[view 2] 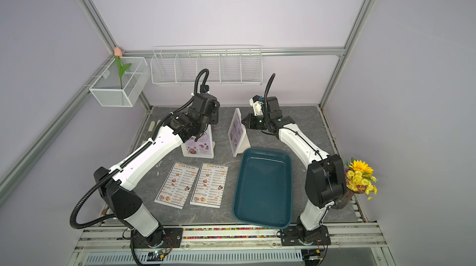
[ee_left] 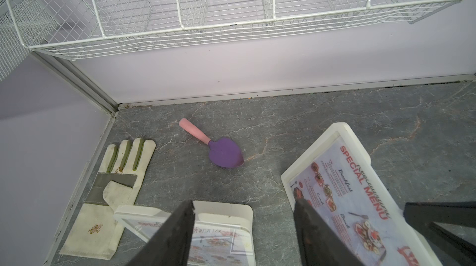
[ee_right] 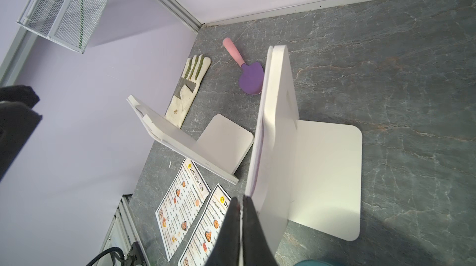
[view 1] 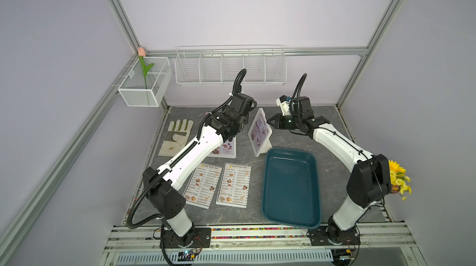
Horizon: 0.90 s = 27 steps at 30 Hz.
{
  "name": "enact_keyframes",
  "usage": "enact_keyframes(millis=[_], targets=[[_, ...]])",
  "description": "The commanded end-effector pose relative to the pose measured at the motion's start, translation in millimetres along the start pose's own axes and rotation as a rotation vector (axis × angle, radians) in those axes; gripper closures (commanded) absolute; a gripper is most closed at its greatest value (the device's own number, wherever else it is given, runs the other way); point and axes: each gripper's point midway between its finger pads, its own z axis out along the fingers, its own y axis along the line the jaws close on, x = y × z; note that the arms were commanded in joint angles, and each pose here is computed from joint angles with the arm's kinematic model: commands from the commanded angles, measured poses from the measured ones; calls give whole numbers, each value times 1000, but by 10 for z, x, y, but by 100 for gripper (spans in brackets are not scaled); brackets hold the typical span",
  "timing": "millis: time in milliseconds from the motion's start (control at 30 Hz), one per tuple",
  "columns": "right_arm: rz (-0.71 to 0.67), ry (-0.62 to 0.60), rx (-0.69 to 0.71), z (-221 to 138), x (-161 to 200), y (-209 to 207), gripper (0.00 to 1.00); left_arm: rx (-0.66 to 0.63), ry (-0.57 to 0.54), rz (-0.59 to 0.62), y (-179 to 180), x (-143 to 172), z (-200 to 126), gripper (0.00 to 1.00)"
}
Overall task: Replace the menus in the menu holders
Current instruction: Insert the menu into the menu holder, then adjust the menu holder at the center of the board.
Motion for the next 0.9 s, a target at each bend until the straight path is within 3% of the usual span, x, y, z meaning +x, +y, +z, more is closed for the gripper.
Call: enact_keyframes(millis=[0, 233, 433, 633, 867], targets=[[-58, -57, -14, -189, -166, 179, 82, -8, -23, -26, 30, -73, -39, 36], [-139, -61, 56, -388, -39, 102, 42, -17, -32, -21, 74, -104, -90, 36], [-193, 18, 124, -370, 427, -57, 21, -15, -21, -9, 72, -98, -96, 34], [-247, 33, 227, -237, 671, -214, 16, 0, -19, -14, 44, -104, -98, 29], [-285, 0, 383, -43, 561, -600, 16, 6, -20, -18, 45, -118, -114, 29]])
